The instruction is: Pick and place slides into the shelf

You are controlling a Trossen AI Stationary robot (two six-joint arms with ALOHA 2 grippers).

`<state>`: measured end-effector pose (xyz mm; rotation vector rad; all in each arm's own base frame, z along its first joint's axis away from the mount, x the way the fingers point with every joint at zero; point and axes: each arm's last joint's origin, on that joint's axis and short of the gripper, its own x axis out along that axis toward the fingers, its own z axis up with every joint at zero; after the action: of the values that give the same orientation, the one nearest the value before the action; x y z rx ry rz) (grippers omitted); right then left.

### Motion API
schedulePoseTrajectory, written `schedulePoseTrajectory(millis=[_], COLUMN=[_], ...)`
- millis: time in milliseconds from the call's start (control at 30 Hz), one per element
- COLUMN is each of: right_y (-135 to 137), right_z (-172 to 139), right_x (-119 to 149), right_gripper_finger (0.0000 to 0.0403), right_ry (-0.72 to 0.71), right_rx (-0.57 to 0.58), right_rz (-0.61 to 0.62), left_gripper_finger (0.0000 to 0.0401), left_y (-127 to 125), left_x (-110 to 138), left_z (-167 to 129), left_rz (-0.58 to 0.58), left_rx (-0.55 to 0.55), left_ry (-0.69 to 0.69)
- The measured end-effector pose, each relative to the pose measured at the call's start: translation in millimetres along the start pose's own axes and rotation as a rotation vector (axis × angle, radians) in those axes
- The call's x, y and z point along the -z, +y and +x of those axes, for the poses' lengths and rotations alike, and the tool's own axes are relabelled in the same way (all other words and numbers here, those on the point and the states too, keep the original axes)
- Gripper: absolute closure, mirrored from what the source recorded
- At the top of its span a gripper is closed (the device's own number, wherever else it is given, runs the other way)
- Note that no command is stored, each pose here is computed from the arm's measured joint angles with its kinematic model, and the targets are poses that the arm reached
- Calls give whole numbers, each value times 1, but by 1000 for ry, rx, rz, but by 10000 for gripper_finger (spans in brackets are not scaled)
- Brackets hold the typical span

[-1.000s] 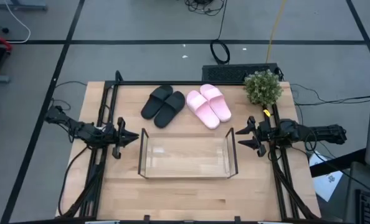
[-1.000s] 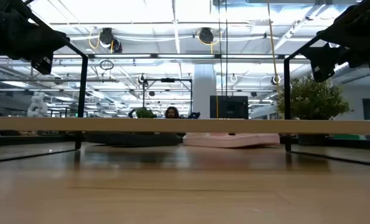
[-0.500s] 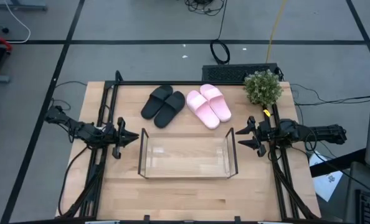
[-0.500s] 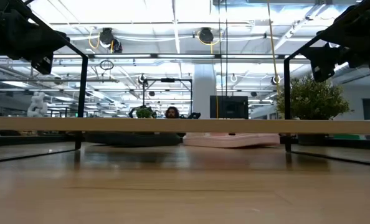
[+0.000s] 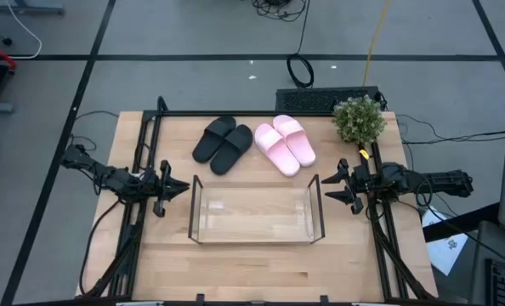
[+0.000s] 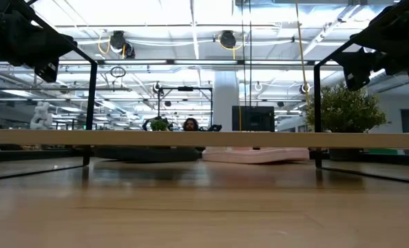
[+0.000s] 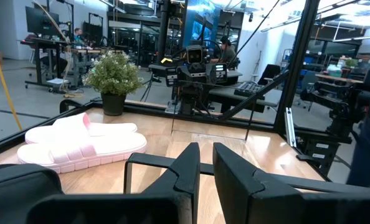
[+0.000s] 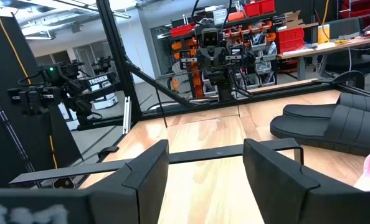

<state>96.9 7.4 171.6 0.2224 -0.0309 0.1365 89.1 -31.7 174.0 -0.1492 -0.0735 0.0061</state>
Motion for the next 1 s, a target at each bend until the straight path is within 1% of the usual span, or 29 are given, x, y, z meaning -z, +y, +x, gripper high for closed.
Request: schedulePoseTrajectory(millis=[267,367,433,533,600,733,800,833,933,1000], right_y=[0,1,2,5,6,7,8,9,10,12], right_z=[0,0,-1,-2,-5,-12,-17,-19,-26,-31], right_x=[-1,-5,-10,-21,-29,-46,-53,-56,-64,-70], right_gripper_finger=[206,206,206,206,206,206,206,206,206,206], right_ry=[-10,-54,-101,-220,-307,-515,-616,-660,-772,-850], right_rx=[-1,-8,-20,-60,-75,-46,-38,-46,-35,-29], right_rz=[-1,-3,24,112,146,234,261,259,186,118], left_gripper_finger=[354,354,354,354,354,354,354,354,354,354], left_y=[0,0,0,0,0,0,1,1,2,2], left_x=[0,0,0,0,0,0,0,-1,-1,-4], left_z=[0,0,0,0,0,0,0,0,0,0], left_rz=[0,0,0,0,0,0,-7,-7,1,-33], left_rx=[0,0,0,0,0,0,-26,-39,-63,-66], left_ry=[0,0,0,0,0,0,-7,-10,-15,-46])
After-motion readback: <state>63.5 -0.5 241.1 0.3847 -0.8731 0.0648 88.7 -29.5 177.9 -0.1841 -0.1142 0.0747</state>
